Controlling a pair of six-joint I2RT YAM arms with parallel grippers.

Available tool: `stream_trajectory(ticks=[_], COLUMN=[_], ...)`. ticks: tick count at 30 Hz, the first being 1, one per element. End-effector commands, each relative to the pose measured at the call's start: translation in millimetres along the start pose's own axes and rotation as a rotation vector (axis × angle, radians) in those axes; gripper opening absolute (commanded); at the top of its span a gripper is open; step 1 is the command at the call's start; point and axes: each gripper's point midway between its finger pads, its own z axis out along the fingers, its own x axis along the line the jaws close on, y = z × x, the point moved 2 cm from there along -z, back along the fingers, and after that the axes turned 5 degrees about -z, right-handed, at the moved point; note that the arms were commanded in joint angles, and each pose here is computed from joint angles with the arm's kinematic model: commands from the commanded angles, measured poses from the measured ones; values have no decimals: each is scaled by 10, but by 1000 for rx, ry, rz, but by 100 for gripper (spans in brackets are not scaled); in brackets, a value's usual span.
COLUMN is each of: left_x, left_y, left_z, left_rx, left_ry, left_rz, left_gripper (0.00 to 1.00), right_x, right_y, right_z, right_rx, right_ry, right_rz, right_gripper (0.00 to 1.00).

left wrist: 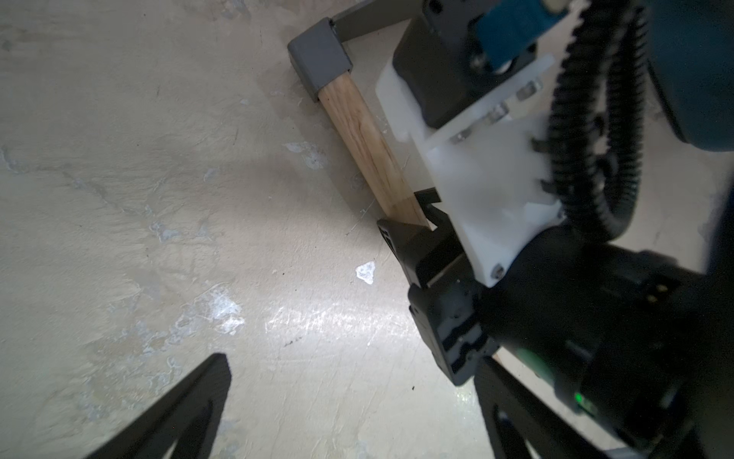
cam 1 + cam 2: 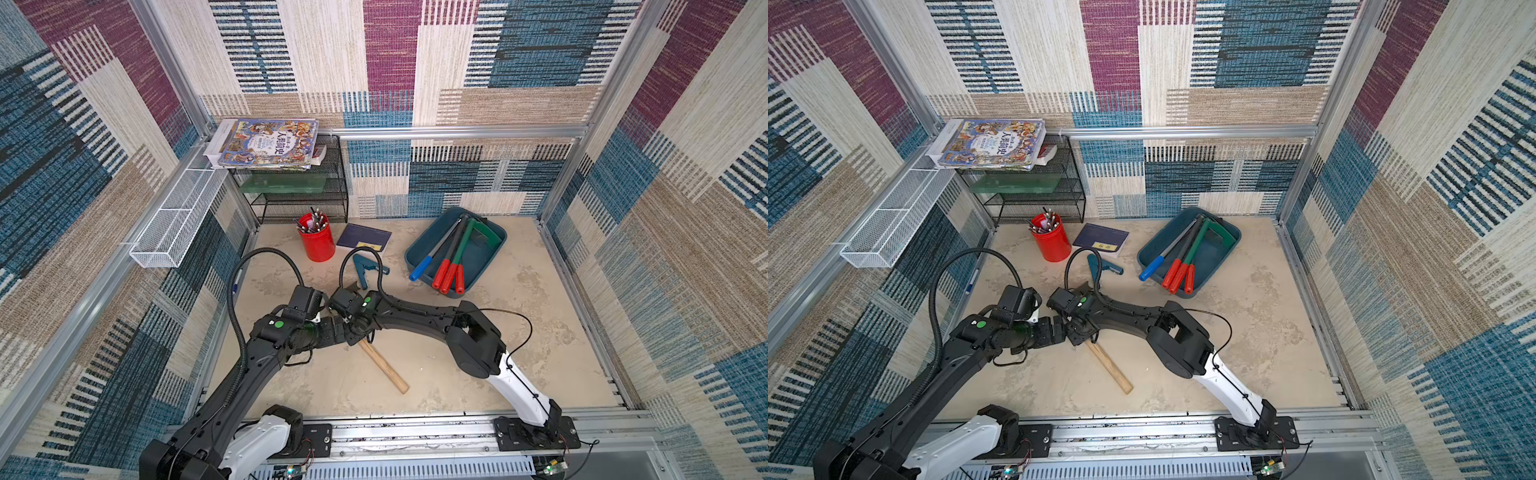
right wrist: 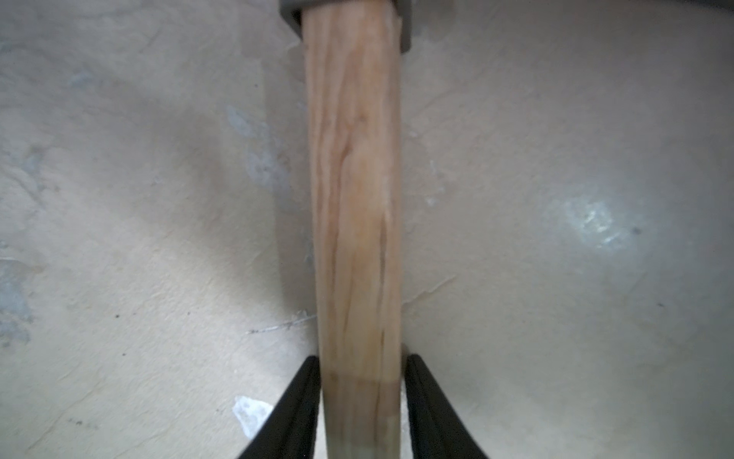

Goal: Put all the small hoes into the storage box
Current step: Pick up the hoe from the center of the board.

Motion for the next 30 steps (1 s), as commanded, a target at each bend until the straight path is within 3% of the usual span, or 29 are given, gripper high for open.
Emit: stream_trajectory(ticks=[1, 18, 30], left_x=[-38, -61, -79], left_y=[22, 50, 60], left_z=[-1, -17, 12], left_rx=[-8, -13, -13], left_ry=[-22, -27, -36], left_rz=[2, 9, 3], left_gripper=[100, 100, 100], right_x=[-41, -285, -252], right_y=[-109, -48, 127], right_z=[57, -106, -578], right_rx=[47, 30, -54], right_ry=[-3, -5, 44], right_rz=[0, 34, -11], right_gripper=[36, 5, 0])
